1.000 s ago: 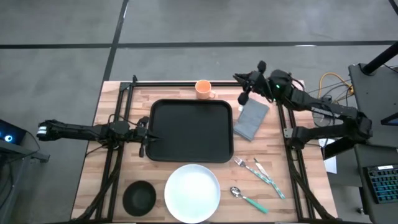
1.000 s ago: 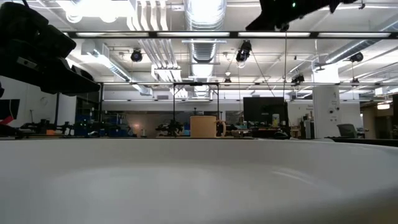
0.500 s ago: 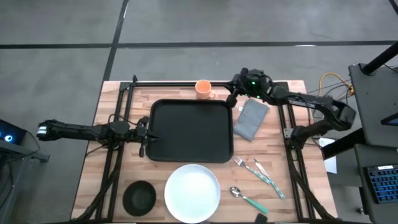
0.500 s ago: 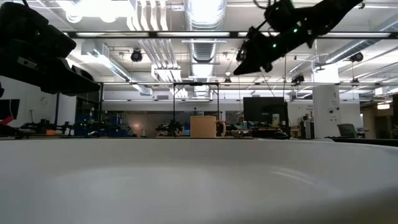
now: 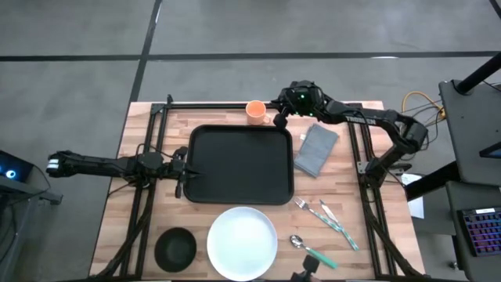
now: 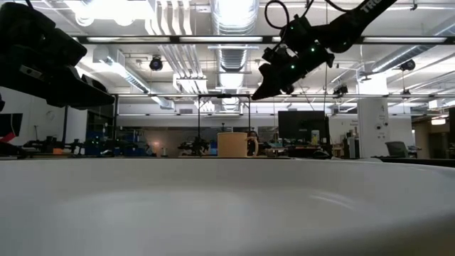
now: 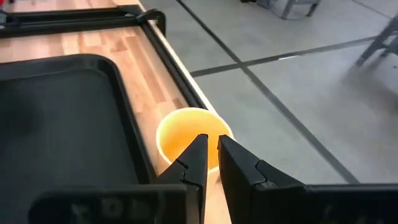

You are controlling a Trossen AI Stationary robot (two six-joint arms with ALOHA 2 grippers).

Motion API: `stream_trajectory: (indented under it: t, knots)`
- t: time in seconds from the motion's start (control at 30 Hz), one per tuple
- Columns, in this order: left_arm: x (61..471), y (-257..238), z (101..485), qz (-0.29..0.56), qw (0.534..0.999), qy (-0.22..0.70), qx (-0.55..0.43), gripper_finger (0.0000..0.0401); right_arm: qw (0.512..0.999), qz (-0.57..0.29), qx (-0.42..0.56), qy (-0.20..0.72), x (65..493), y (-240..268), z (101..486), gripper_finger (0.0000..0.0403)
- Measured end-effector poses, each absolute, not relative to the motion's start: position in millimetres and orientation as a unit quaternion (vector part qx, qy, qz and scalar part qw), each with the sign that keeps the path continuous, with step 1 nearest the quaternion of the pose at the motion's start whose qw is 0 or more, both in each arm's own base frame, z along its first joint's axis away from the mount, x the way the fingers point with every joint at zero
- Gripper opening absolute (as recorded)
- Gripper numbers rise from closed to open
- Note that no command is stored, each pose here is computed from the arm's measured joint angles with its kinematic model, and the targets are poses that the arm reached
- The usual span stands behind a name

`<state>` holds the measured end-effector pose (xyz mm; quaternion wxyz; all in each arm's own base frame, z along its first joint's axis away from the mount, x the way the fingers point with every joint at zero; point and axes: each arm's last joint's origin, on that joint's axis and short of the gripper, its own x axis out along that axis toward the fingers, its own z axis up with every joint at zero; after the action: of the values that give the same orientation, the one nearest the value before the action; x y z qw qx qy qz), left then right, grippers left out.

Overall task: Set up tray
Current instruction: Put the yellow mug on the top left of the black tray

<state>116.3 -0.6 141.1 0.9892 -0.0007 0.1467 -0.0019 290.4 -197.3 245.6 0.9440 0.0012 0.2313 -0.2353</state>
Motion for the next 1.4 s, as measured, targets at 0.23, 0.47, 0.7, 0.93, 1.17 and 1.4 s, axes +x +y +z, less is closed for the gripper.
stream_trajectory:
  t: [0.23,0.47,0.7,0.93,1.17,1.4]
  knots:
    - [116,-1,141,-0.002,0.989,0.147,-0.001,0.0000,0.942,-0.220,0.017,0.254,285,-198,240,0.0029]
    - [116,-1,141,-0.001,0.989,0.147,-0.001,0.0000,0.941,-0.219,0.015,0.256,285,-198,239,0.0030]
    - [116,-1,141,-0.002,0.989,0.147,-0.001,0.0000,0.941,-0.218,0.010,0.257,285,-198,239,0.0076]
    - [116,-1,141,-0.001,0.989,0.147,-0.001,0.0000,0.938,-0.219,0.020,0.267,284,-197,236,0.0167]
    - [116,-1,141,-0.001,0.989,0.147,-0.001,0.0000,0.937,-0.225,0.028,0.267,284,-197,236,0.0247]
    - [116,-1,141,-0.001,0.989,0.147,-0.001,0.0000,0.932,-0.224,0.040,0.283,282,-196,232,0.0273]
